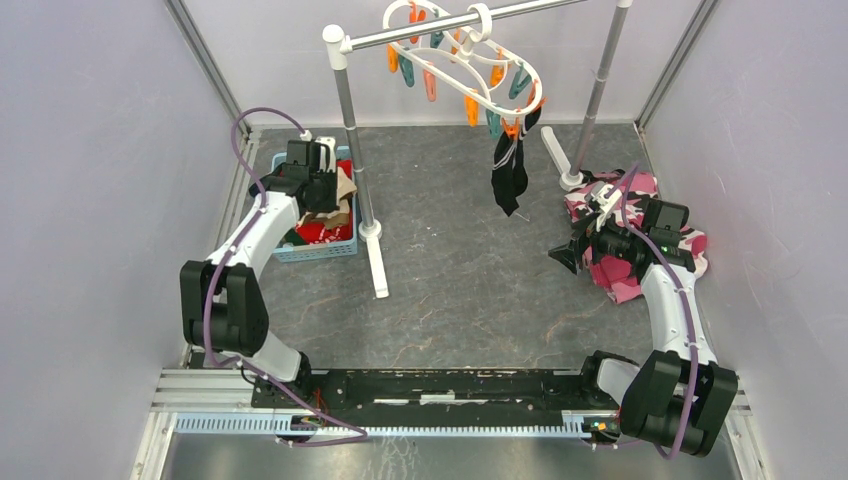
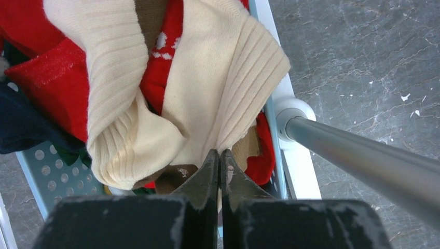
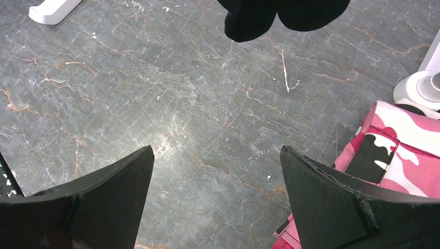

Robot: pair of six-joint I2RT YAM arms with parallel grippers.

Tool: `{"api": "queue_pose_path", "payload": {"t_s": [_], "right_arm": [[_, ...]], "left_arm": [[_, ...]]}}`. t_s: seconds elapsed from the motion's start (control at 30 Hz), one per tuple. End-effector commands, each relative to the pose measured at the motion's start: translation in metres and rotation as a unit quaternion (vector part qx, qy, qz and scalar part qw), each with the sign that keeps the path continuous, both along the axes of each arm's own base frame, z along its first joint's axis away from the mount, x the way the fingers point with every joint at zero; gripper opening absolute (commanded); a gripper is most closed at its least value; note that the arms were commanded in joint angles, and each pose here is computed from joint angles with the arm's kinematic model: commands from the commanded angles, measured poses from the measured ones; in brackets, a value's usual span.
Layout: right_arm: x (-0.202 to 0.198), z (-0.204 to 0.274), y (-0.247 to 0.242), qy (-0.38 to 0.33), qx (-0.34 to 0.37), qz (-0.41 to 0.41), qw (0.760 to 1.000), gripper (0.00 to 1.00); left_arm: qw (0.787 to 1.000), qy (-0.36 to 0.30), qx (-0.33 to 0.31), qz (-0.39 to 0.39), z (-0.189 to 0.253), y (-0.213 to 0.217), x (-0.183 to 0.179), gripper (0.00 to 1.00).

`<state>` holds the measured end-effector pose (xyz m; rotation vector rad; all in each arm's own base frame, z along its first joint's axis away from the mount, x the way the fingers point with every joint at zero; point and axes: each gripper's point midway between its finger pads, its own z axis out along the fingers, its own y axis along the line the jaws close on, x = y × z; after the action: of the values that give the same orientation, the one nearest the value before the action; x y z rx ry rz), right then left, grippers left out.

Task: Clip the socks to the hanger
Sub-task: Pick up the sock from the bin.

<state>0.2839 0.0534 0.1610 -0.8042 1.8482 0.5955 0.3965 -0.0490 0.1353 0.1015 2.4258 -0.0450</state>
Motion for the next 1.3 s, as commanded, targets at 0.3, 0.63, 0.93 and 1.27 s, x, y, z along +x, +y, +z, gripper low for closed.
{"api": "queue_pose_path", "payload": {"t_s": [0.3, 0.63, 0.93, 1.27], "right_arm": [[0.005, 0.015, 0.003, -0.023, 0.000, 0.014, 1.000, 0.98], [0.004, 0.015, 0.004, -0.025, 0.003, 0.018, 1.000, 0.98], [0.002, 0.017, 0.007, -0.030, 0.008, 0.026, 0.999, 0.98], [-0.027, 0.032, 0.035, -0.093, 0.029, 0.134, 0.986, 0.98]], "left_arm": [[0.984, -0.171, 0.034, 0.048, 0.089, 0.028, -0.004, 0.02], [0.943, -0.321, -0.009, 0.084, 0.179, 0.036, -0.037, 0.02], [0.913, -0.401, -0.021, 0.070, 0.230, 0.039, -0.083, 0.02], [0.846, -0.477, -0.118, -0.206, 0.274, -0.052, -0.157, 0.02]]}}
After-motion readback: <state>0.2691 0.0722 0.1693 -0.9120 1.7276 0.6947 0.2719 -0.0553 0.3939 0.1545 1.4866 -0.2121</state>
